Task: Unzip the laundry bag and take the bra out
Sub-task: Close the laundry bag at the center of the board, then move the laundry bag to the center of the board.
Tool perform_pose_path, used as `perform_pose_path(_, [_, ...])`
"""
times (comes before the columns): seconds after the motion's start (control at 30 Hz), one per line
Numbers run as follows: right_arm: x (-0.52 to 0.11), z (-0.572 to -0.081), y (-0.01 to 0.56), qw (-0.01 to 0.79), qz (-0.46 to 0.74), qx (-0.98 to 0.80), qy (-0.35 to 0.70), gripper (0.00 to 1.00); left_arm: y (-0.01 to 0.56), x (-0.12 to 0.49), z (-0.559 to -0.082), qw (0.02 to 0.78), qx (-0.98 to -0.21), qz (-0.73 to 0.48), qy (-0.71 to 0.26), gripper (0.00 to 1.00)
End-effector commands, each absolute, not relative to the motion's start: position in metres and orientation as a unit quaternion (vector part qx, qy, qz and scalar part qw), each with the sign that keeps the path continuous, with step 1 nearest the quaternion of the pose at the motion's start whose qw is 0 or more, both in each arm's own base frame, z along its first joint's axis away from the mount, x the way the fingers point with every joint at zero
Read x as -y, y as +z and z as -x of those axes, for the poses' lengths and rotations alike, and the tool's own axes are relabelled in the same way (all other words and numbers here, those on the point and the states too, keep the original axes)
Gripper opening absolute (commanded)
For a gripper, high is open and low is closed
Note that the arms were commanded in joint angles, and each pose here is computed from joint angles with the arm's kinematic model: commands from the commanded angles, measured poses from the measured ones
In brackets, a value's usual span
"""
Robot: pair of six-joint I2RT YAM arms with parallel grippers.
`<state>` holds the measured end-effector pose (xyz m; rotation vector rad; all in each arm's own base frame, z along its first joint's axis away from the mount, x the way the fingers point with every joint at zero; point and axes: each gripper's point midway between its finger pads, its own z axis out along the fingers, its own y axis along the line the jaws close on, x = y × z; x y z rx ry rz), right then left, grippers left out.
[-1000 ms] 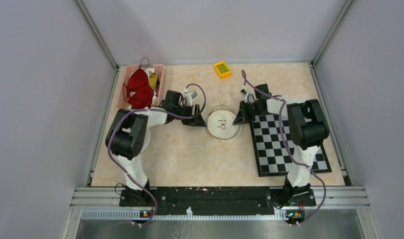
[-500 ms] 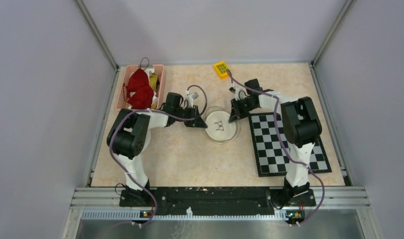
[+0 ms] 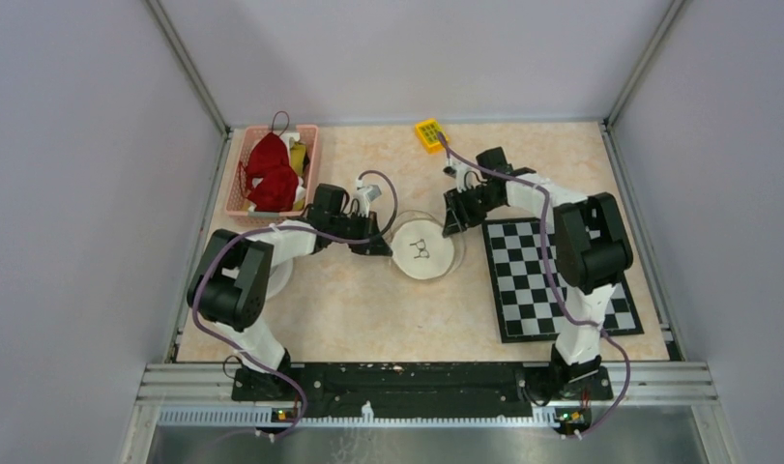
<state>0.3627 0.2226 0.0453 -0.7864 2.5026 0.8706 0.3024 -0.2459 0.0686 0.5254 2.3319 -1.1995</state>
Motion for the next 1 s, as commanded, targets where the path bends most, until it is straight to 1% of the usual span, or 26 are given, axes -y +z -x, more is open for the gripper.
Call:
perform_pose_path(0.0, [-0.227,-0.36,0.111,0.257,0.332,-0.846,0.33,0.5,0.09,0.24,-0.309,0.285,-0.827,-0.27,-0.403,0.0])
perform_pose_path(0.1, [-0.228,-0.356,0.123,0.264,0.336,-0.837,0.342,0.52,0.099,0.241,-0.312,0.305,-0.811,-0.31,-0.391,0.0])
perform_pose_path(0.17, [-0.23,-0.352,0.126,0.26,0.333,-0.835,0.353,0.53,0.105,0.241,-0.314,0.31,-0.811,-0.307,-0.39,0.0])
perform_pose_path(0.3, [-0.236,-0.348,0.132,0.249,0.312,-0.836,0.376,0.53,0.104,0.245,-0.31,0.28,-0.829,-0.254,-0.412,0.0])
perform_pose_path(0.4, [-0.236,-0.35,0.135,0.248,0.297,-0.84,0.381,0.53,0.097,0.243,-0.312,0.258,-0.848,-0.192,-0.422,0.0])
perform_pose_path(0.5, [-0.233,-0.352,0.136,0.245,0.285,-0.843,0.385,0.53,0.092,0.245,-0.314,0.248,-0.85,-0.18,-0.429,0.0])
perform_pose_path(0.6, [-0.227,-0.352,0.133,0.239,0.274,-0.85,0.382,0.53,0.083,0.235,-0.327,0.25,-0.866,-0.171,-0.398,0.0])
perform_pose_path(0.7, [-0.22,-0.349,0.131,0.236,0.268,-0.853,0.381,0.53,0.071,0.217,-0.33,0.233,-0.884,-0.17,-0.368,0.0])
perform_pose_path(0.97, [-0.217,-0.344,0.127,0.238,0.267,-0.851,0.384,0.53,0.048,0.159,-0.301,0.209,-0.914,-0.259,-0.233,0.0])
